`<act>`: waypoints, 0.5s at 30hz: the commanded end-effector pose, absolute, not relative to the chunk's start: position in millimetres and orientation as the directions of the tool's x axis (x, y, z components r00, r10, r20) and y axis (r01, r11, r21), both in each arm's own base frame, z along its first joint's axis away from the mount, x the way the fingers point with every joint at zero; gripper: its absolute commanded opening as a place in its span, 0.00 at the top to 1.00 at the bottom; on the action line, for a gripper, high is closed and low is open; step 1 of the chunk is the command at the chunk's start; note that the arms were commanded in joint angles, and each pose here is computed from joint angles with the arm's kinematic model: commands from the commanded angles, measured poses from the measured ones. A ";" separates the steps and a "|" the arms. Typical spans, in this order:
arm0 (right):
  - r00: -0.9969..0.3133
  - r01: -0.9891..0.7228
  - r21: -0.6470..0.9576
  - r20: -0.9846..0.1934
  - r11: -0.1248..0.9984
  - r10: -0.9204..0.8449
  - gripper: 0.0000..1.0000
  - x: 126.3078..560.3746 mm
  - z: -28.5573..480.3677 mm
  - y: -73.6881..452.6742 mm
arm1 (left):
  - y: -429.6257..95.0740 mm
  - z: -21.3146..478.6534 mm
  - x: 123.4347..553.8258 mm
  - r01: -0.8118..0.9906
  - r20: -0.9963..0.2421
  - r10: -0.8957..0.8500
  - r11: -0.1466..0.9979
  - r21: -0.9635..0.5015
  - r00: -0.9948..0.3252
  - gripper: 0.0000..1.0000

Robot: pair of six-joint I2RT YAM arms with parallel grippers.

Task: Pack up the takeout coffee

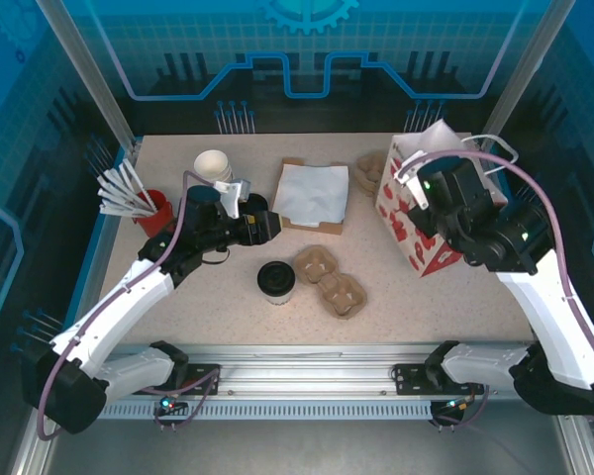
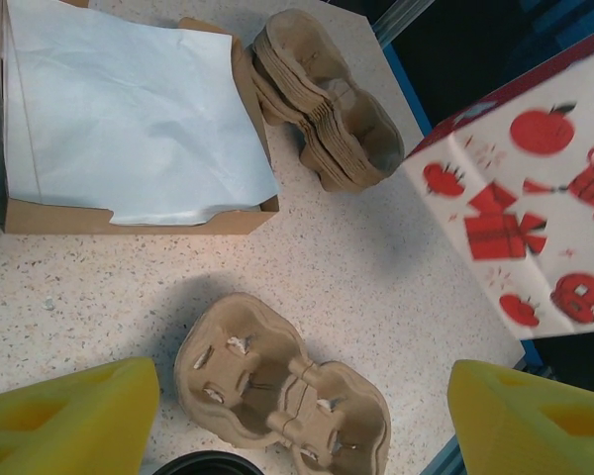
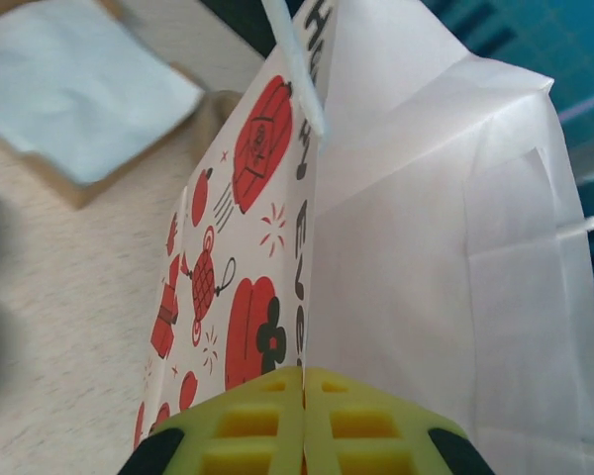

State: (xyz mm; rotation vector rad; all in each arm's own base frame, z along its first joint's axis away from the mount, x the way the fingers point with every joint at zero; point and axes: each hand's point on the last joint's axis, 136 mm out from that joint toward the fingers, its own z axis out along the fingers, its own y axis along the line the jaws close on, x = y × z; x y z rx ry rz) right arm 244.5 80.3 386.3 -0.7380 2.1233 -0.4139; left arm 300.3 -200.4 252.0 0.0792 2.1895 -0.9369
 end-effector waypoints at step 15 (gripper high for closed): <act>-0.482 -0.565 -0.457 -0.493 0.687 -0.724 0.97 258.6 302.3 131.3 | -197.4 250.4 294.5 0.323 -0.659 -0.206 0.743 -0.586 -0.724 0.22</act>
